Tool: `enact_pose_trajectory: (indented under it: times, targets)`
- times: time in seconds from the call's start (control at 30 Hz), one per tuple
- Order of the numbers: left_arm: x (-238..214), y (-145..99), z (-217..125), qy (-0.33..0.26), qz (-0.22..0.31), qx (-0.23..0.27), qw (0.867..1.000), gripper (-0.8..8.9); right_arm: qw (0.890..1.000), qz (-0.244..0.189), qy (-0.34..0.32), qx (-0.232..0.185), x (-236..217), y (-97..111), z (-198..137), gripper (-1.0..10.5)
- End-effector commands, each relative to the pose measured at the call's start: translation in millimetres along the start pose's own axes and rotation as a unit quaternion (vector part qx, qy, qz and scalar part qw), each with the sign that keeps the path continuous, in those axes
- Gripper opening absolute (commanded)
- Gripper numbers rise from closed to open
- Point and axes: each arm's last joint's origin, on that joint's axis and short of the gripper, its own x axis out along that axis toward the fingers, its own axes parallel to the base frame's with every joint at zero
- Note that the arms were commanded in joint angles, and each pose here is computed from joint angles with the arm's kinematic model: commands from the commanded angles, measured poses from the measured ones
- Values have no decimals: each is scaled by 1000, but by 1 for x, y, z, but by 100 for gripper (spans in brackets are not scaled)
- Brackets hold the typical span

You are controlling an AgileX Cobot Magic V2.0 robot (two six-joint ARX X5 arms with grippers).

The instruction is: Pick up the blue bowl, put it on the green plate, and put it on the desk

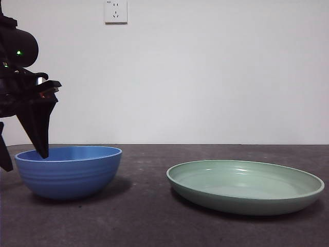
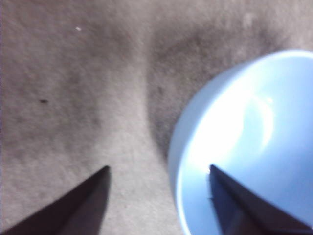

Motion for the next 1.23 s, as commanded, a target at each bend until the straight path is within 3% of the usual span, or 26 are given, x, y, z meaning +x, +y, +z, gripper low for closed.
enact_pose_trajectory:
  times: [0.03,0.33,0.47,0.8,1.0,1.23]
  targets:
    - [4,-2,5,4,0,6,1000,272,1000,1,-11,-14,-2,2,5,479]
    - [10,-2,7,4,-1,9,1000,139,1000,2,-13,-16,-2,2,5,479]
    - [14,-1,8,10,-1,8,1000,2,1000,2,-13,-16,-2,2,5,479]
    - [9,-6,13,5,-2,18,1000,6,1000,3,-13,-12,-2,2,5,479]
    - [-4,-33,25,-8,-10,21,1000,7,1000,2,-10,-3,-2,3,5,479]
    - [-6,-89,36,-13,-24,73,997,7,1000,1,-6,0,-2,2,4,479]
